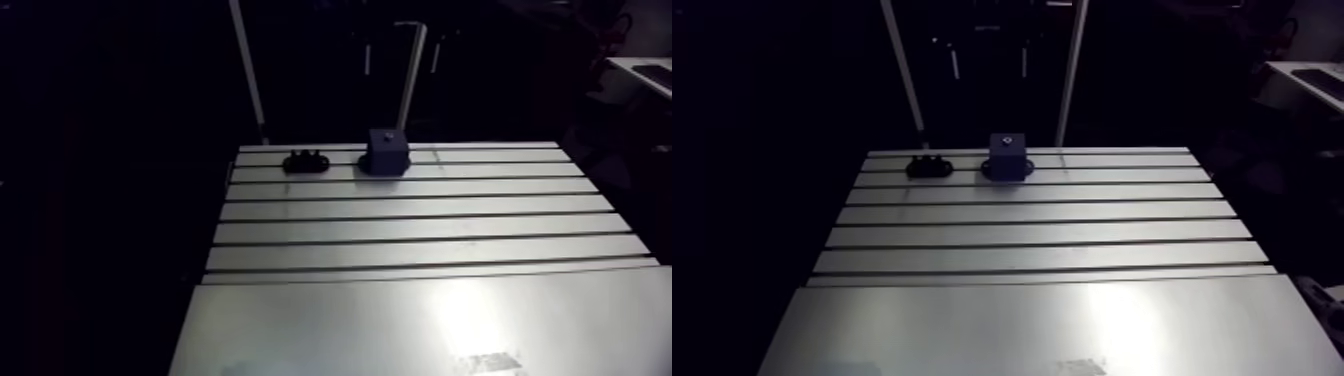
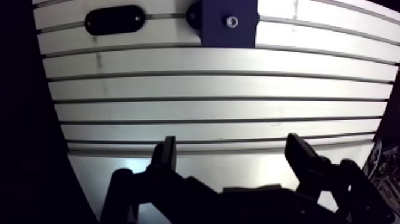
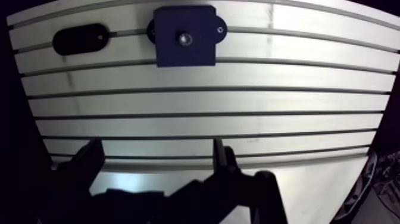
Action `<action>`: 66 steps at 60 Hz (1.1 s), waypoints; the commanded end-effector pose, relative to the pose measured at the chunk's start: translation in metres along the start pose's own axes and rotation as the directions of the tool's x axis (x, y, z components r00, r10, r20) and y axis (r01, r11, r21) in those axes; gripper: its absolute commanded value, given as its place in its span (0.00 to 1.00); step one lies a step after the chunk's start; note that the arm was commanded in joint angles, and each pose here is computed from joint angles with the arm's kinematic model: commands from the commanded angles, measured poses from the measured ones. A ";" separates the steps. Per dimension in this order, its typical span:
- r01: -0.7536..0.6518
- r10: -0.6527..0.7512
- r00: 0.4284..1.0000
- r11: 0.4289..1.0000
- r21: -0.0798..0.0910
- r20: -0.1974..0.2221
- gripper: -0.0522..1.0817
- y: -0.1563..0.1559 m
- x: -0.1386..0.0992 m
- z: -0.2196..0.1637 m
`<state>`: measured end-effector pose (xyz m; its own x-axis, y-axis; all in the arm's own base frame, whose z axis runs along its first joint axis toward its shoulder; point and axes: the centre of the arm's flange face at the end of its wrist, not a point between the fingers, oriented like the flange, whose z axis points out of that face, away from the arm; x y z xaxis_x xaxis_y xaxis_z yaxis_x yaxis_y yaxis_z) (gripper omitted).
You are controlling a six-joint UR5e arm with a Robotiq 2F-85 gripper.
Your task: Pick up the M10 bolt and insert it into the hole until fully seated.
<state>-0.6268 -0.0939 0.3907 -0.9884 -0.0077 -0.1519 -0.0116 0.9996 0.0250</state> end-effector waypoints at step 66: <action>0.046 -0.039 0.966 0.999 0.021 -0.256 0.05 -0.030 -0.102 -0.096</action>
<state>-0.5449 -0.1251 0.4915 -0.9946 -0.0509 0.0905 -0.0517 0.9986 -0.0065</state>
